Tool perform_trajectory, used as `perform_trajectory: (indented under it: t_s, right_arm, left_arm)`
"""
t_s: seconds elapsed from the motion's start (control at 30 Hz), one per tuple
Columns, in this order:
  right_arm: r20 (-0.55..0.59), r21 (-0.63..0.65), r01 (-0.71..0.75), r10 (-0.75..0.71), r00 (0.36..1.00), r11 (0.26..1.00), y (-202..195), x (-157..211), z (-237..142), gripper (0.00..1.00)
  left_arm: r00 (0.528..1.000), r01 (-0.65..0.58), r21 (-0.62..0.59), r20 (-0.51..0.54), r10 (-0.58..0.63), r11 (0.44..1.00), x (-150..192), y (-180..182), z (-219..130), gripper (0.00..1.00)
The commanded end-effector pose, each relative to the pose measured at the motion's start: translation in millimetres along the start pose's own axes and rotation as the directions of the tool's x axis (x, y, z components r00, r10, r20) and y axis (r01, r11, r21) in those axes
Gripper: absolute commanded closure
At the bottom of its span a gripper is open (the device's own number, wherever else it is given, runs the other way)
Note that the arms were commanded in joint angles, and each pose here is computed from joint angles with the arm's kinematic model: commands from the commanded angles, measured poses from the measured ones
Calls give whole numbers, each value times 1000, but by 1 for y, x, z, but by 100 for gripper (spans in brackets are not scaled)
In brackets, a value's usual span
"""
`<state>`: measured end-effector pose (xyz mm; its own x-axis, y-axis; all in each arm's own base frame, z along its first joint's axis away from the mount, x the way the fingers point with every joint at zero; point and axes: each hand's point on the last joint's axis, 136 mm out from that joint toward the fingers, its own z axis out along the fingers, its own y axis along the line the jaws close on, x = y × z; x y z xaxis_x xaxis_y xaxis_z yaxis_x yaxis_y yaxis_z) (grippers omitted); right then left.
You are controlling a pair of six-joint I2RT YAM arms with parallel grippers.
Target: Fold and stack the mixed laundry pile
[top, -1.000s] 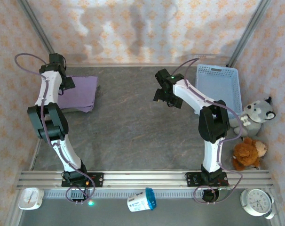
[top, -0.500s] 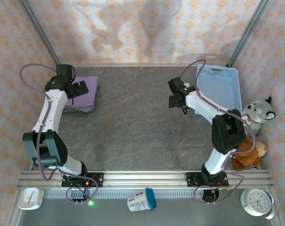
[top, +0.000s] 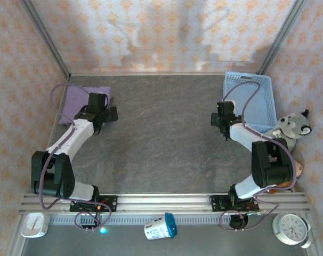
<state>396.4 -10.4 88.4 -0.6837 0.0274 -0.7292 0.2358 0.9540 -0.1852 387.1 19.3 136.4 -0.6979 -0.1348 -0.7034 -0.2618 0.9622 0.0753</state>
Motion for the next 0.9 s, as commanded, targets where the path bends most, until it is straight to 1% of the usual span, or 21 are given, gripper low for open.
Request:
perform_trajectory:
  t_s: [0.0, 0.07, 0.1, 0.13, 0.2, 0.27, 0.33, 0.4, 0.43, 0.47, 0.5, 0.57, 0.63, 0.67, 0.73, 0.77, 0.83, 0.87]
  right_arm:
    - [127, -30, -21, 24, 992, 999, 9, -21, 10, 0]
    - [154, 5, -33, 32, 988, 999, 5, -20, 18, 0]
    - [149, 12, -55, 52, 987, 998, 0, -18, 22, 0]
    - [135, 7, -65, 63, 989, 998, -1, -17, 23, 0]
    - [154, -25, -92, 95, 984, 995, -4, -16, 20, 0]
    - [202, -37, -138, 143, 969, 990, -13, -13, 13, 0]
    - [255, -64, -181, 192, 948, 981, -20, -10, 6, 0]
    - [294, -81, -200, 215, 931, 976, -23, -7, 1, 0]
    - [304, -89, -209, 227, 925, 974, -24, -4, 0, 0]
    - [314, -103, -218, 240, 919, 970, -25, 2, 1, 0]
    - [359, -107, -234, 257, 897, 966, -27, 0, 2, 0]
    - [309, -97, -234, 253, 917, 967, -28, 3, 2, 1]
    - [341, -106, -237, 259, 903, 966, -29, 1, 3, 1]
    - [320, -100, -235, 255, 913, 967, -29, 2, 3, 1]
    - [333, -102, -235, 256, 908, 967, -29, 2, 3, 1]
    - [321, -100, -235, 254, 912, 967, -29, 3, 2, 1]
    - [331, -100, -234, 254, 909, 967, -29, 2, 2, 1]
    - [327, -101, -234, 254, 910, 967, -29, 2, 2, 1]
  left_arm:
    - [986, 1, -83, 166, 13, 997, -17, 16, 7, 0]
    - [972, 19, -90, 236, 3, 996, -14, 19, 10, 0]
    - [964, 28, -102, 266, 0, 994, -12, 21, 12, 0]
    - [959, 40, -114, 283, -6, 993, -10, 24, 14, 0]
    - [954, 55, -146, 301, -9, 988, -7, 29, 18, 0]
    - [950, 82, -174, 312, -24, 981, -3, 34, 20, 0]
    - [930, 133, -184, 362, -58, 974, 8, 42, 19, 0]
    - [900, 179, -181, 428, -87, 967, 18, 49, 17, 0]
    - [906, 177, -175, 414, -91, 969, 19, 48, 16, 0]
    - [899, 176, -170, 430, -88, 969, 20, 48, 15, 0]
    - [899, 166, -153, 429, -86, 974, 20, 45, 14, 0]
    - [891, 146, -113, 446, -81, 983, 23, 39, 13, 0]
    - [896, 125, -90, 437, -73, 988, 32, 33, 24, 0]
    - [878, 120, -78, 474, -69, 990, 26, 32, 27, 0]
    - [923, 76, -72, 381, -43, 995, 28, 24, 32, 0]
    - [903, 68, -64, 429, -34, 996, 24, 22, 31, 0]
    - [922, 57, -68, 386, -27, 996, 28, 21, 33, 0]
    - [908, 62, -67, 418, -28, 996, 25, 21, 31, 0]
